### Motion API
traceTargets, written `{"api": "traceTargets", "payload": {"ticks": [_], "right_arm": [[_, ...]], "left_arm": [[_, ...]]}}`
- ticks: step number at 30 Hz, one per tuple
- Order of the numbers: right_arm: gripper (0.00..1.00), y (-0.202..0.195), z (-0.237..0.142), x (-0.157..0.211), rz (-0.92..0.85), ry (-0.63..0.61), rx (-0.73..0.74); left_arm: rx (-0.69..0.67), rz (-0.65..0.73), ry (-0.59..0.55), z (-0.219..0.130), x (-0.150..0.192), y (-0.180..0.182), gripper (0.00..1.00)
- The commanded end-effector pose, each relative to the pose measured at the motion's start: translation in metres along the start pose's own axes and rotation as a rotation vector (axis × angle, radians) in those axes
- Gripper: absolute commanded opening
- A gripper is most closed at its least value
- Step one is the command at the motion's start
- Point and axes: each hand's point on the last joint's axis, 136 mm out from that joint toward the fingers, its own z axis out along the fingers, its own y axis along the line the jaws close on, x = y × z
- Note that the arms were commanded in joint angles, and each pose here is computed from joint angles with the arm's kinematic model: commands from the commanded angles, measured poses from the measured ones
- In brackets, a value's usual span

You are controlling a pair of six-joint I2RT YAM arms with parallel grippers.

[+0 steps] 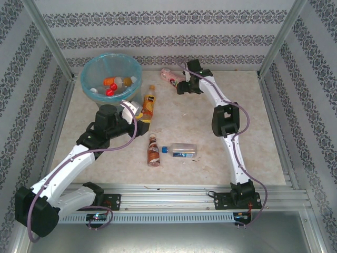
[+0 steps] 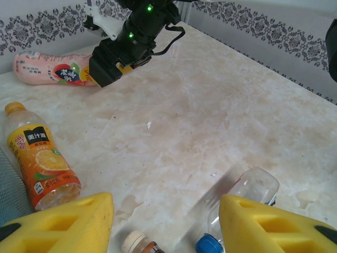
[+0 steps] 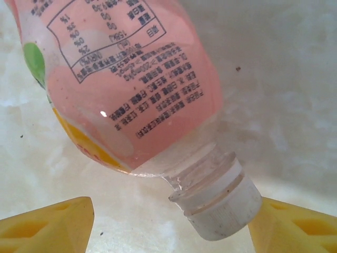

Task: Put the plastic bottles in the bin

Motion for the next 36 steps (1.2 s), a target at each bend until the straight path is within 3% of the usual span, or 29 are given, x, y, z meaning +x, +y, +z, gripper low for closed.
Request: {"api": "traceTargets", "payload": {"ticks": [1,3,9,15,22,30,36], "right_arm": [[0.75,-0.004,0.005,0.003,-0.010,0.015,-0.007],[0.76,-0.004,0.005,0.004,-0.019,0.018,-0.002],[0.96,-0.020,0.001,-0.003,0.030,-0.004,0.047],[0.96,-0.014,0.003,-0.013,0.069,-0.038,-0.055],[0.89,0.001,0.003,-0.018,0.076,-0.047,-0.187],[0.70,0.017,0.002,-0.014,0.088,-0.027,-0.281],[0.62,0.028,0.000,-0.007,0.068,-0.008,-0.300]], "left_arm": [[0.026,0.012,-0.029,0.002,-0.007,-0.006,0.55],[0.026,0.011,-0.028,0.002,-0.007,-0.006,0.56],[0.029,0.007,-0.026,0.003,-0.006,-0.006,0.56],[0.028,0.008,-0.015,0.004,-0.003,-0.006,0.56],[0.029,0.010,-0.006,0.006,-0.001,-0.005,0.56],[0.035,0.004,0.002,0.008,0.001,-0.006,0.56],[0.036,0.001,0.003,0.008,0.001,-0.006,0.56]]}}
